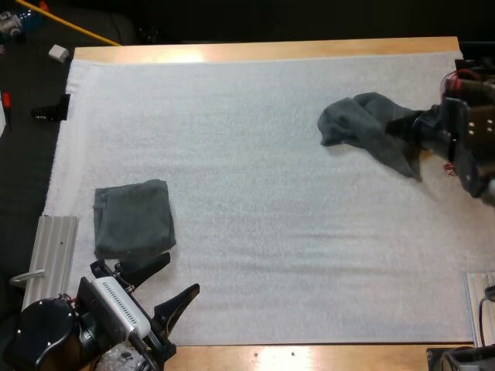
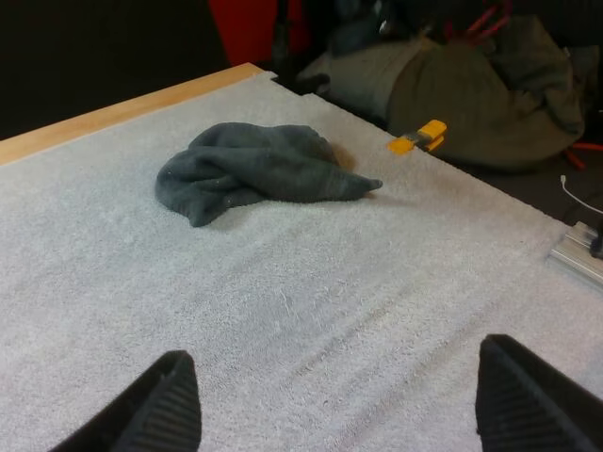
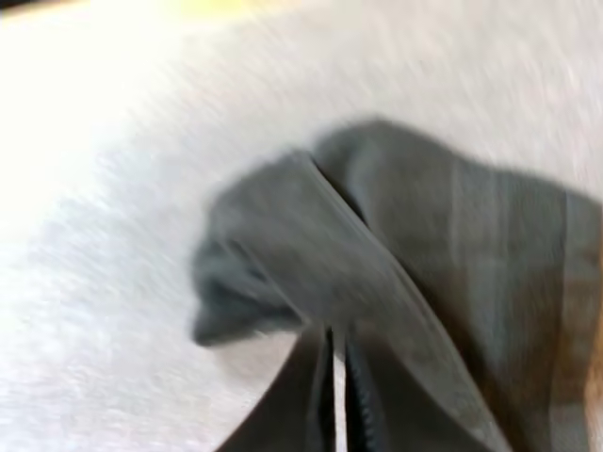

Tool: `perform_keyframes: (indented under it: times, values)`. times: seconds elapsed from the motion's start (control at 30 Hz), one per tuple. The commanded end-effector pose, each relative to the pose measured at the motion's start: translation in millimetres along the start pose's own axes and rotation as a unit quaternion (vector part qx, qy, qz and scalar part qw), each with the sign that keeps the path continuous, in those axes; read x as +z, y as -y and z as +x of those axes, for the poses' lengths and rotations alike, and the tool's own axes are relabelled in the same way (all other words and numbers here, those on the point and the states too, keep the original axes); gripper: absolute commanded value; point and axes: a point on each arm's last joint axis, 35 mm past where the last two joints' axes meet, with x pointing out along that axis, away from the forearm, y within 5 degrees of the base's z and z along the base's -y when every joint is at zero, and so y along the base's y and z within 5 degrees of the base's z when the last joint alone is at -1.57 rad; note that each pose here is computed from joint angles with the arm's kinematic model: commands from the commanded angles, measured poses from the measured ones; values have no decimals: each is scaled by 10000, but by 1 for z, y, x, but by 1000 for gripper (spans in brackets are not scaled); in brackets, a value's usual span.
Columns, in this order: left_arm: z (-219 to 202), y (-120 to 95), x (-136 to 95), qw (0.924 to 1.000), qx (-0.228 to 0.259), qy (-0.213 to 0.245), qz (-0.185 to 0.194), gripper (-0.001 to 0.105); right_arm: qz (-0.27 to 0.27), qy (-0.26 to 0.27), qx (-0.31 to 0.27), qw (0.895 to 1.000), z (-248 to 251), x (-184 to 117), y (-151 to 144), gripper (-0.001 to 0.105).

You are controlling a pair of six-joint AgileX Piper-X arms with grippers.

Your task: Pick towel from pile, fold and stack

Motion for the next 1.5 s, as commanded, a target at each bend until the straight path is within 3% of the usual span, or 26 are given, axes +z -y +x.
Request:
perform_keyframes:
  times: [0.0,0.3,0.4,0.47,0.63,0.7,1.47]
  values:
    - [-1,1,2,10000,-47,34,-4,61,-158,432,185,9988,-42,14,-10,1]
    - [0,1,2,10000,-53,6,-23,60,-546,856,917,9906,-135,33,-39,0]
    - [-2,2,2,10000,-62,41,7,61,-380,618,626,9954,-105,31,-33,1]
    - [-2,2,2,10000,-72,41,14,61,-316,407,561,9971,-94,28,-32,9]
    - [0,1,2,10000,-68,9,-11,61,-78,-35,320,9994,-60,24,-31,49]
    - [0,1,2,10000,-73,9,-11,61,11,-167,267,9995,-47,23,-31,57]
    - [0,1,1,10000,-48,-7,-25,61,-27,-1549,-74,9879,91,-18,-32,55]
